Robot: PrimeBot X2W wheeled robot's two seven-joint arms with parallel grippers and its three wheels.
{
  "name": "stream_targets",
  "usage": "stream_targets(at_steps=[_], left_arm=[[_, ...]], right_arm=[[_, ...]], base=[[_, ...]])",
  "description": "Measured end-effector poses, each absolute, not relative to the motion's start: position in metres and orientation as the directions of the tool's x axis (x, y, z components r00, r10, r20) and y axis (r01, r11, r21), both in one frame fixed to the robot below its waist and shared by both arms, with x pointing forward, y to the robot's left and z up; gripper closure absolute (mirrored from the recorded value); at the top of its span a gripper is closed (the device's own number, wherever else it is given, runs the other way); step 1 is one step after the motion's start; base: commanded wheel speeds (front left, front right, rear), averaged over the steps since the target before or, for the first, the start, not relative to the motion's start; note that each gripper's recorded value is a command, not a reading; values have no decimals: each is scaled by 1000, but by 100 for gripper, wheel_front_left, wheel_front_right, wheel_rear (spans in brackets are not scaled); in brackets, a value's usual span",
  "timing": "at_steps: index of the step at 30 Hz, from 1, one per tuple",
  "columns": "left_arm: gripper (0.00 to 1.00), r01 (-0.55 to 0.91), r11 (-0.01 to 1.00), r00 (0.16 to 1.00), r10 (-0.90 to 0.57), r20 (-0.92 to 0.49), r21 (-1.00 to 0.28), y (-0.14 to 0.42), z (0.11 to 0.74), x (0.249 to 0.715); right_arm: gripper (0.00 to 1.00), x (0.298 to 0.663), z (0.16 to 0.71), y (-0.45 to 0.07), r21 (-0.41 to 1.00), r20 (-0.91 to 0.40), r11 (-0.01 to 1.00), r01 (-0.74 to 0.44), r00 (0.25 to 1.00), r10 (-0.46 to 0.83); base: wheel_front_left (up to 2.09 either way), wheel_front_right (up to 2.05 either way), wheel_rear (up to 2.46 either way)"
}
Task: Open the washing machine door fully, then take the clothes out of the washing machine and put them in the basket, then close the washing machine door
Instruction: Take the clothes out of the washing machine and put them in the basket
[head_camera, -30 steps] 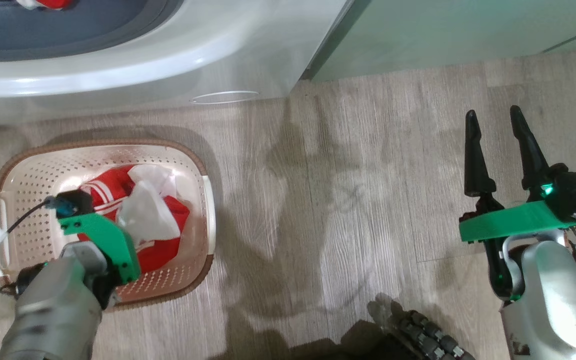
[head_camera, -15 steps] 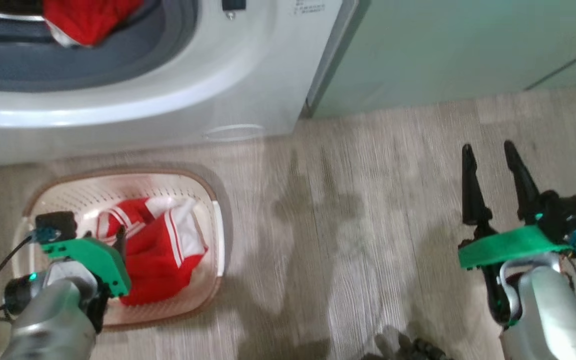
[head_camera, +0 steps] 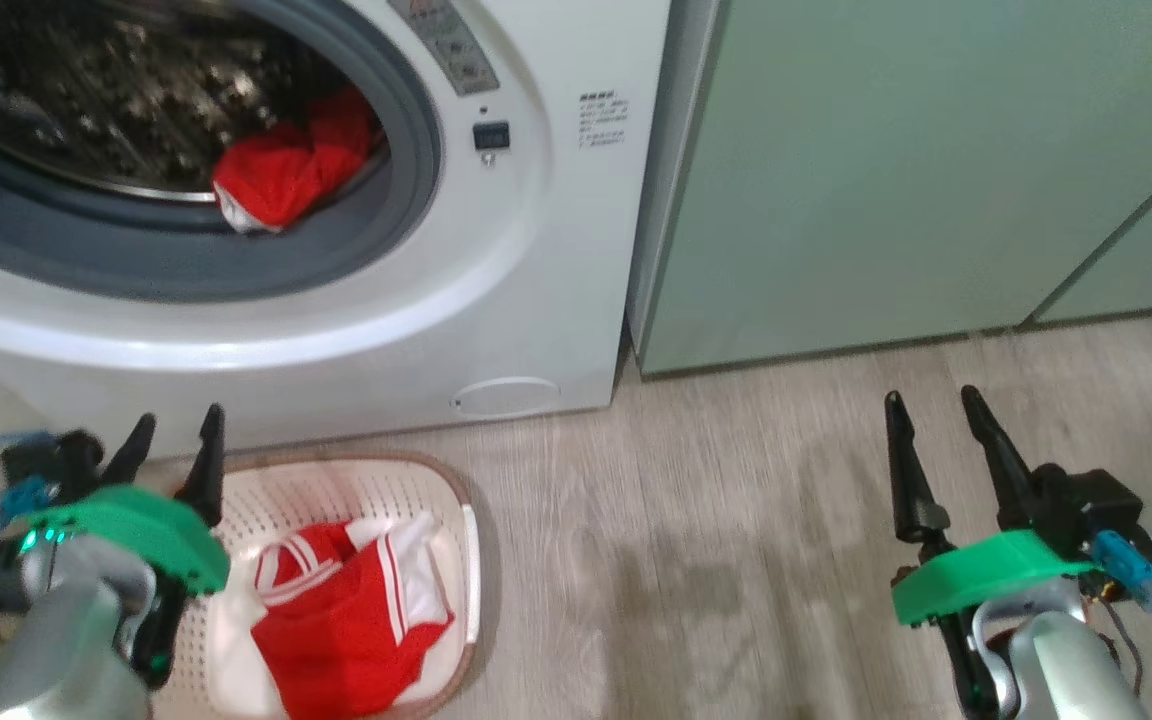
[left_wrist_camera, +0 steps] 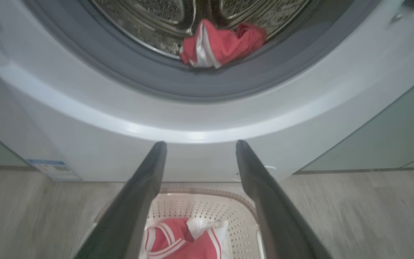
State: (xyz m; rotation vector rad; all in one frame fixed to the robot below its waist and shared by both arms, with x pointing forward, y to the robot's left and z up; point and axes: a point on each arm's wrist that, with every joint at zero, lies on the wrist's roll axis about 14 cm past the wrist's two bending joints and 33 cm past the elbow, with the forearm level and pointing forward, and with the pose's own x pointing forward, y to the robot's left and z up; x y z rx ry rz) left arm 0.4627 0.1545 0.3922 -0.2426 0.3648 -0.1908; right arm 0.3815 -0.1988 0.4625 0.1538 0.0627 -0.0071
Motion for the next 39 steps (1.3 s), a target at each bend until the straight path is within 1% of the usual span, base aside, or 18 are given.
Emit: stream_targets(at_steps=[3,8,16,21,28,39], left_arm=[[0,148,956,941,-216,-263,-254,165,412,450],[0,145,962,954,-198,-224,-231,175,421,411],[0,170,965,972,-198,-129,-200,174,449,390],[0,172,968,976,-193,-104,-184,174,457,375],[0,171,972,981,-183,-63,-164,175,470,370],[0,134,977,987,-147,-71,-167,181,466,365]], right_arm=[[0,373,472,-199,155,-36,988,10,999,-5],[0,350,473,-202,163,-31,986,28,999,-23],[0,333,482,-208,147,0,988,42,999,-42],[0,324,483,-209,134,7,990,46,999,-47],[0,321,485,-213,122,17,991,55,998,-57],[0,329,484,-204,112,10,993,24,1000,-25]], base=[[0,0,0],[0,0,0],[0,0,0],[0,0,0],[0,0,0],[0,0,0]])
